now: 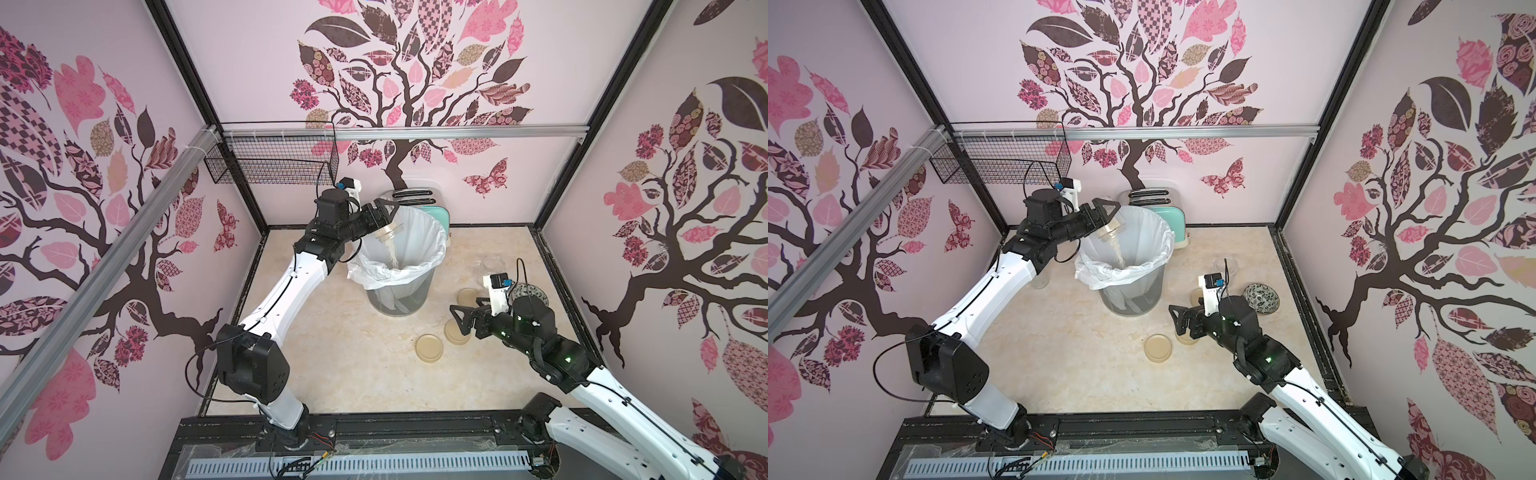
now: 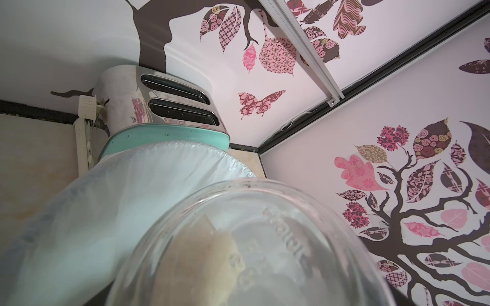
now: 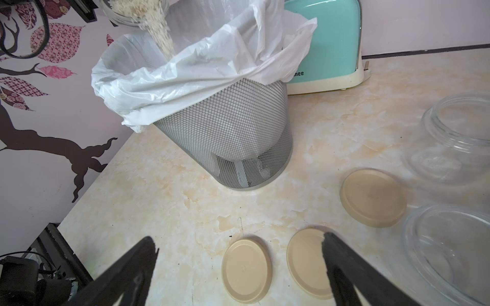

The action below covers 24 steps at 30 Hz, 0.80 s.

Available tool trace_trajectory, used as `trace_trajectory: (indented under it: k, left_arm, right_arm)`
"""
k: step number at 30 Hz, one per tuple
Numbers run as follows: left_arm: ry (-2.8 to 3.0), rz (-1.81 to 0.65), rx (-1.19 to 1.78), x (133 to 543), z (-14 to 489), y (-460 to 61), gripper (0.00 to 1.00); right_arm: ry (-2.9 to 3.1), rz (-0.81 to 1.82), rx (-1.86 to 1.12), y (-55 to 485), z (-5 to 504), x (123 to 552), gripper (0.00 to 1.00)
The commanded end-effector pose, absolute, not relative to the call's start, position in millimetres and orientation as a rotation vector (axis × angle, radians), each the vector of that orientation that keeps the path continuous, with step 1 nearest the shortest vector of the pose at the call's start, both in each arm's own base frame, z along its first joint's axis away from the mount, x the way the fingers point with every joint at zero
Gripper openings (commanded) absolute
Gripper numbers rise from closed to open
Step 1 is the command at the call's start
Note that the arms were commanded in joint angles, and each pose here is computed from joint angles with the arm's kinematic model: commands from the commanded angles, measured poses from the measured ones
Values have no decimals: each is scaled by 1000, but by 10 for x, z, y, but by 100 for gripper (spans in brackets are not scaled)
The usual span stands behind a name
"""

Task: Empty moldy rice from jars
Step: Pour the moldy rice from the jar into the trash bin.

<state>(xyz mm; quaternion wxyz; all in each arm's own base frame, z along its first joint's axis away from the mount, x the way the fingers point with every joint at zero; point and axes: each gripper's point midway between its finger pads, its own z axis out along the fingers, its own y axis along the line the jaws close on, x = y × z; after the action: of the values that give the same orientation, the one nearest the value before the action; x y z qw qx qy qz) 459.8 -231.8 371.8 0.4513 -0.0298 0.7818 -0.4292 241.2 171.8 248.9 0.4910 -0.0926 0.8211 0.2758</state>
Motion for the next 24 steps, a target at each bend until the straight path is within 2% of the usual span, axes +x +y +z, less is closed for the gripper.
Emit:
trace_trajectory:
  k: [1,16,24]
  left_arm:
    - [1796,-1025,25,4602,4137,-2337,66]
    - [1754,-956,121,4573,4206,-2426,66]
    - [1720,-836,259,4479,4204,-2532,67]
  right_arm:
    - [1987,686,-237,1744,2534,2400,99]
    - [2007,704,-290,1822,2465,2384,100]
    - [1999,705,-282,1811,2449,2384,100]
